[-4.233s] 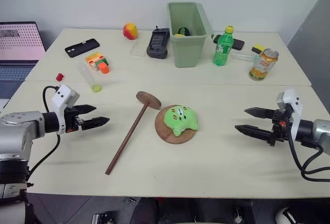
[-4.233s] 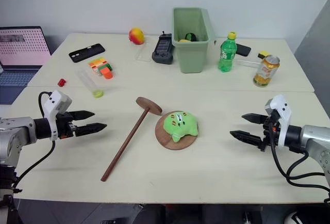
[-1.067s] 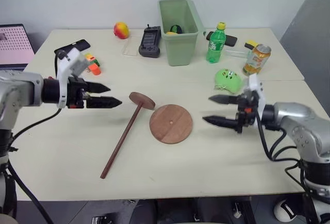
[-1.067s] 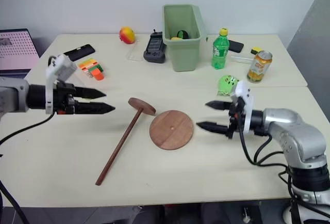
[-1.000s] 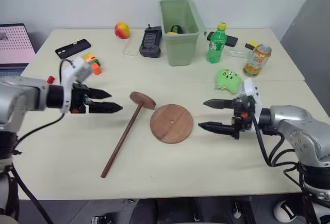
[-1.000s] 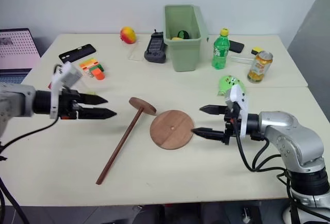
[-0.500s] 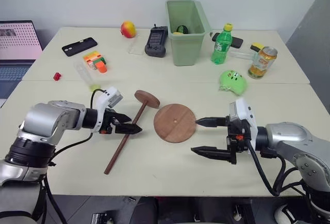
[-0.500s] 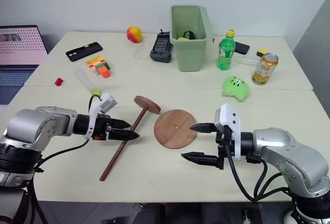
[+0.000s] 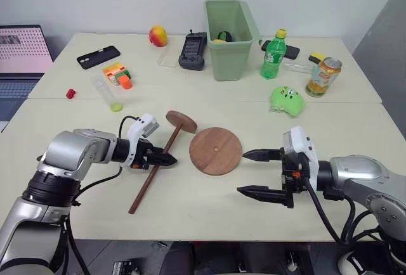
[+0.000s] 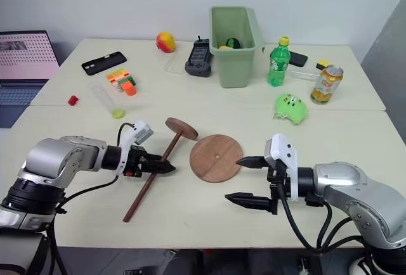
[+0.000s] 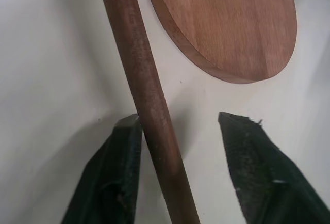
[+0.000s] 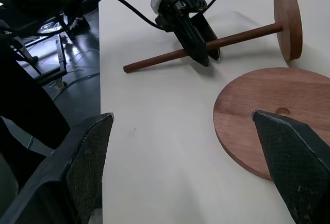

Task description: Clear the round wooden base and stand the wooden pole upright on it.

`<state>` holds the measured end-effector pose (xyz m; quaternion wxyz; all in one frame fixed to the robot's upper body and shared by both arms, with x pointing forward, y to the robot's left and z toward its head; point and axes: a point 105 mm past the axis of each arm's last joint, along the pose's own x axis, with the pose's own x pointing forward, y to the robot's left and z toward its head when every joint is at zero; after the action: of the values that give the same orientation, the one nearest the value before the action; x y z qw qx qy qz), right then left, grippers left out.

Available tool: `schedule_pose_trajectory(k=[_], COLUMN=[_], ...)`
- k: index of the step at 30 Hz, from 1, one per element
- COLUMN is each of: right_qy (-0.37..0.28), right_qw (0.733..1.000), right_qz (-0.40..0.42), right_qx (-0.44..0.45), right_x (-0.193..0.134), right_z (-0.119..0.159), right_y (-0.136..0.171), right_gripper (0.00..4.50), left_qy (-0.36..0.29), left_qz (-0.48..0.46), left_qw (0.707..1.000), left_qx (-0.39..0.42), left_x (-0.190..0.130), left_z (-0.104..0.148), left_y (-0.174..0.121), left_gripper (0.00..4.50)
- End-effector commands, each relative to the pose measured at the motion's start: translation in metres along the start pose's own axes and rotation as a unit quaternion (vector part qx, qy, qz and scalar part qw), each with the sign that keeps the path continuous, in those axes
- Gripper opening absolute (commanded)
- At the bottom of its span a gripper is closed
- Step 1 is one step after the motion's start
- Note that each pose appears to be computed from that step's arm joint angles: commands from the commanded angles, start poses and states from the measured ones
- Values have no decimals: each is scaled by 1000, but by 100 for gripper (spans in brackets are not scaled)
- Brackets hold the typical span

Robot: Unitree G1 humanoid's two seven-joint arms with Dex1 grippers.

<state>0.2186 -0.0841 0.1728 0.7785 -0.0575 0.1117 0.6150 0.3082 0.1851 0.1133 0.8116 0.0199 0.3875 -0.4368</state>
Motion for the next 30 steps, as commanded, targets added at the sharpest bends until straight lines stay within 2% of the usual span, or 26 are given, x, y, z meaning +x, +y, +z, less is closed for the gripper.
schedule_pose_trajectory(k=[1, 5, 7, 10, 14, 16, 17, 19, 20, 23, 24, 27, 30], right_qy=[-17, -19, -22, -34, -61, -78, -84, -90, -90, -96, -102, -105, -103], right_qw=[1000, 1000, 999, 999, 998, 996, 996, 995, 994, 992, 991, 989, 986], right_qz=[0, -1, -1, -5, -19, -32, -36, -52, -58, -74, -80, -94, -116], right_qx=[-24, -25, -26, -26, -16, -7, -3, -2, -8, -21, -22, -36, -64], right_x=[-3, -3, -2, -2, -4, -6, -7, -9, -10, -11, -11, -11, -14], right_z=[11, 11, 12, 14, 19, 21, 22, 19, 18, 16, 16, 10, 6], right_y=[4, 4, 4, 6, 8, 8, 10, 12, 13, 13, 13, 12, 8], right_gripper=[450, 450, 450, 450, 450, 450, 450, 450, 450, 450, 450, 450, 450], left_qy=[-8, -8, -14, -36, -92, -150, -195, -334, -365, -397, -420, -493, -502], left_qz=[3, 5, 9, 16, 19, 31, 40, 66, 72, 35, 1, -61, -100], left_qw=[1000, 1000, 1000, 999, 995, 987, 978, 932, 916, 895, 876, 836, 819], left_qx=[12, 12, 5, 1, 9, 38, 55, 124, 148, 199, 237, 232, 260], left_x=[-3, -6, -8, -16, -35, -46, -52, -68, -70, -55, -47, -35, -13], left_z=[6, 6, 9, 22, 53, 78, 96, 142, 153, 161, 162, 170, 164], left_y=[-1, 0, 1, 2, -2, -3, -4, -16, -23, -49, -67, -92, -110], left_gripper=[133, 52, 31, 29, 28, 28, 28, 28, 28, 28, 28, 28, 28])
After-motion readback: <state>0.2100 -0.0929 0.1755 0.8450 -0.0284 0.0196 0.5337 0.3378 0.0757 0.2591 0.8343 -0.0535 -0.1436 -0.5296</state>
